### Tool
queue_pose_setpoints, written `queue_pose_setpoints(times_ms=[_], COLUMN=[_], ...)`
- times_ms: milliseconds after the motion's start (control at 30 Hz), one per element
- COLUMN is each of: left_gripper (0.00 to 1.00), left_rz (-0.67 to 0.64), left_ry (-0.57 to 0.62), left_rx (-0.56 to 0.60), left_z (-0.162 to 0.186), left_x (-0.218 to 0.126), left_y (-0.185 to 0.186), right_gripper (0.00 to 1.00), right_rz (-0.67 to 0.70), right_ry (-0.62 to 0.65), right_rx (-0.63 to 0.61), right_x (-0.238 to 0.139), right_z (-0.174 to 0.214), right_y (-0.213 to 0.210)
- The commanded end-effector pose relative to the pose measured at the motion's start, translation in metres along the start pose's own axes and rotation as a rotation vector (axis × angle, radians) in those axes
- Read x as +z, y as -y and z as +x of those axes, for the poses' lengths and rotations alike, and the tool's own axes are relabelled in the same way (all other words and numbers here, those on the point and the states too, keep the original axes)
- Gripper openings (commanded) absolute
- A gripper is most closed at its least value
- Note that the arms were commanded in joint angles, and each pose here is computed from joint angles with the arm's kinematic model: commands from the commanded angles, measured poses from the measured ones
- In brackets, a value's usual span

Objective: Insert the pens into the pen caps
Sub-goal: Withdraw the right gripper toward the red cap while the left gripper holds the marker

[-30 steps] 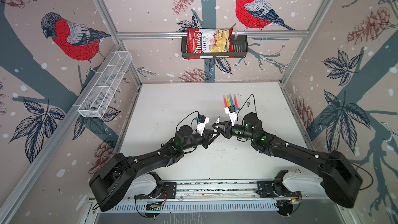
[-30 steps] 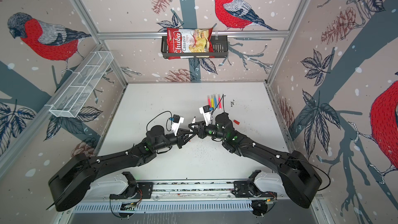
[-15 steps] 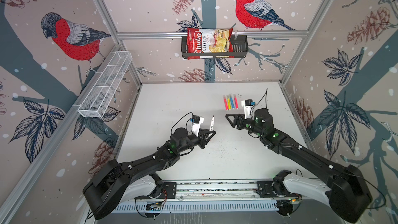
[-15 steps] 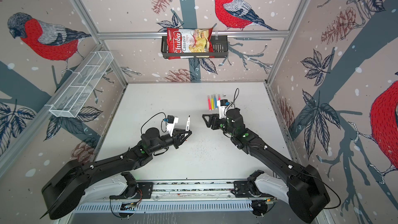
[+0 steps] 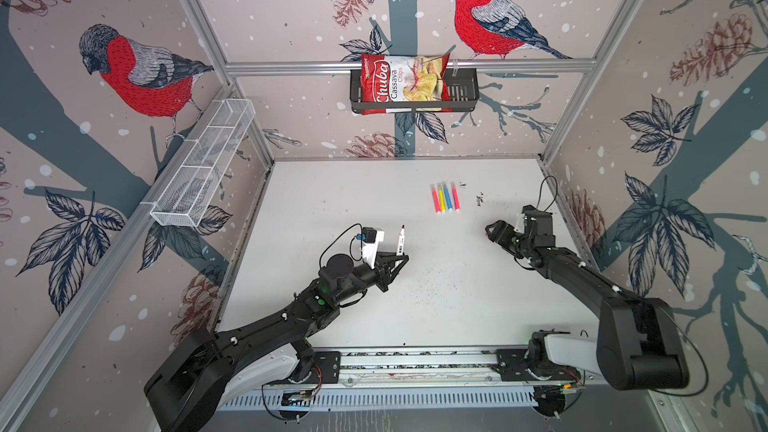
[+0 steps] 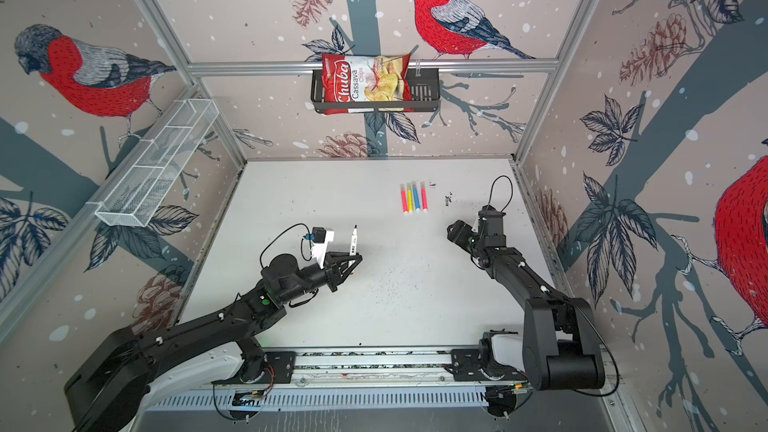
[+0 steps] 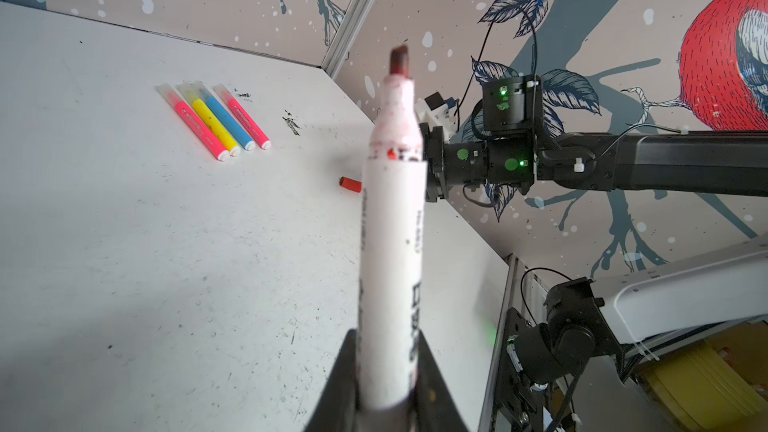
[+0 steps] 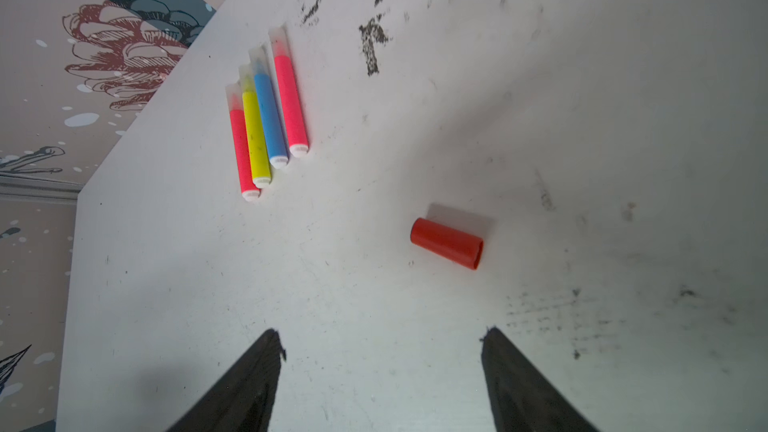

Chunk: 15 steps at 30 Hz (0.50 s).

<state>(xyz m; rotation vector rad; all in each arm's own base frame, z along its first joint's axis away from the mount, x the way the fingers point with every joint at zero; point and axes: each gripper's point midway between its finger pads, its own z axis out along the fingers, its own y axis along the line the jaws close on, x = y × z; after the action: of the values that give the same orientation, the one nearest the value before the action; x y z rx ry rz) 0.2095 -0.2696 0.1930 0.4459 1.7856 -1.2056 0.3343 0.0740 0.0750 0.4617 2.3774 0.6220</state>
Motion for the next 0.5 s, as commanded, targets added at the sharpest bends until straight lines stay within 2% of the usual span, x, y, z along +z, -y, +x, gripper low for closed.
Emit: queue_pose_setpoints(times_ms=[0, 167, 467], left_gripper=[0.00, 0.00, 0.00], left_rz=[-0.020, -0.025, -0.031], left_ry=[0.015, 0.027, 0.031], left_rx=[0.007, 0.006, 0.008], left_z=[0.000, 0.001, 0.000], left_x=[-0.003, -0.005, -0.005], left_y=[-0.004, -0.006, -0.007], right_gripper=[0.77, 0.77, 0.76], right_rz=[-0.048, -0.024, -0.016], right_ry=[-0.051, -0.079, -0.114], right_rx=[0.021, 0.037, 0.075], right_x=[0.010, 0.022, 0.044], right_z=[0.015, 0.021, 0.008], right_y=[-0.004, 0.005, 0.012])
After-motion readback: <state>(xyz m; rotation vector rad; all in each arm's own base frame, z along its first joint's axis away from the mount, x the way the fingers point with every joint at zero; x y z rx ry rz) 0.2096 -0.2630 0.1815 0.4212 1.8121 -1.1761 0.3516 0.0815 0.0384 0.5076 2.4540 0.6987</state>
